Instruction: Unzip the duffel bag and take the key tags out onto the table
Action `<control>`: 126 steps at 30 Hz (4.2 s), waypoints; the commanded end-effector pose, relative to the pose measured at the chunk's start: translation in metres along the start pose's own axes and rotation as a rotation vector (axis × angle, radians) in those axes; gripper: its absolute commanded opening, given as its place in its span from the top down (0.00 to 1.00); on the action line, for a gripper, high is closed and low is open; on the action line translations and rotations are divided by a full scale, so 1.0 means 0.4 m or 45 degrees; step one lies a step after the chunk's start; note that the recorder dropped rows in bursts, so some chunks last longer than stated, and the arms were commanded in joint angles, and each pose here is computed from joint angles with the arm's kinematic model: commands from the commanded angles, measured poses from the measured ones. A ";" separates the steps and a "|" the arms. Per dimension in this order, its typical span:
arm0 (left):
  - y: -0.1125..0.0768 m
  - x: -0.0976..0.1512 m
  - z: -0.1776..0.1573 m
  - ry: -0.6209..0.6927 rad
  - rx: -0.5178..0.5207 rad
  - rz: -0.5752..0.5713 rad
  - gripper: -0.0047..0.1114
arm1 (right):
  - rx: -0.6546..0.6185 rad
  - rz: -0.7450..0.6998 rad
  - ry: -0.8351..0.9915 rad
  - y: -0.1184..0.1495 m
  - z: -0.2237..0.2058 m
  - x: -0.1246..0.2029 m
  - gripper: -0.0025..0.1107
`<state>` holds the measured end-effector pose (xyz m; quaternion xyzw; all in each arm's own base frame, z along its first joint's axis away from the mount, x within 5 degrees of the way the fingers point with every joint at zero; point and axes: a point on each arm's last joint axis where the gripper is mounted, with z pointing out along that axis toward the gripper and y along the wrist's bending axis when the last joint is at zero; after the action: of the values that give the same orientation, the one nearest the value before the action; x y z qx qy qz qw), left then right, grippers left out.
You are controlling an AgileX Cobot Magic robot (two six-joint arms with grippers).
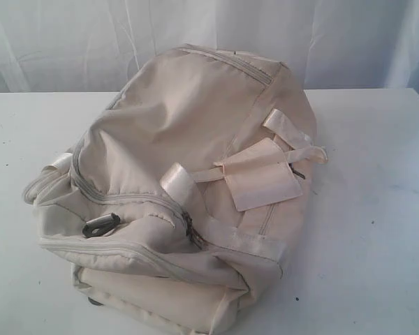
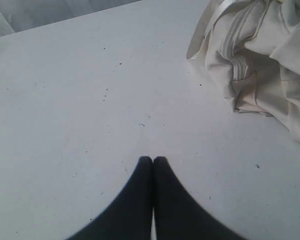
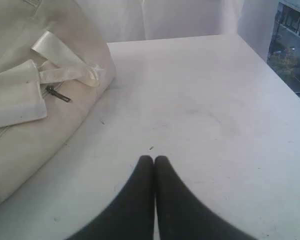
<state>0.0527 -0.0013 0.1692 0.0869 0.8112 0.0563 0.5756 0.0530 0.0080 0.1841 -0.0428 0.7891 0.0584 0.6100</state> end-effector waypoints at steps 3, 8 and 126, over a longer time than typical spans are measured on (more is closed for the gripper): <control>-0.002 0.000 0.000 -0.009 0.009 -0.018 0.96 | -0.001 0.001 -0.005 0.000 0.001 0.003 0.98; -0.002 0.000 0.000 -0.009 0.009 -0.018 0.96 | -0.001 0.001 -0.005 0.000 0.001 0.003 0.98; -0.116 -0.151 0.123 0.348 0.885 -1.020 0.42 | -0.265 0.056 0.318 0.092 0.181 -0.374 0.98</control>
<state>0.1175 -0.0570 0.1998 -0.0328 0.8318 -0.3974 0.3860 0.1368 0.0448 0.3098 -0.0788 0.8209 0.1421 0.5475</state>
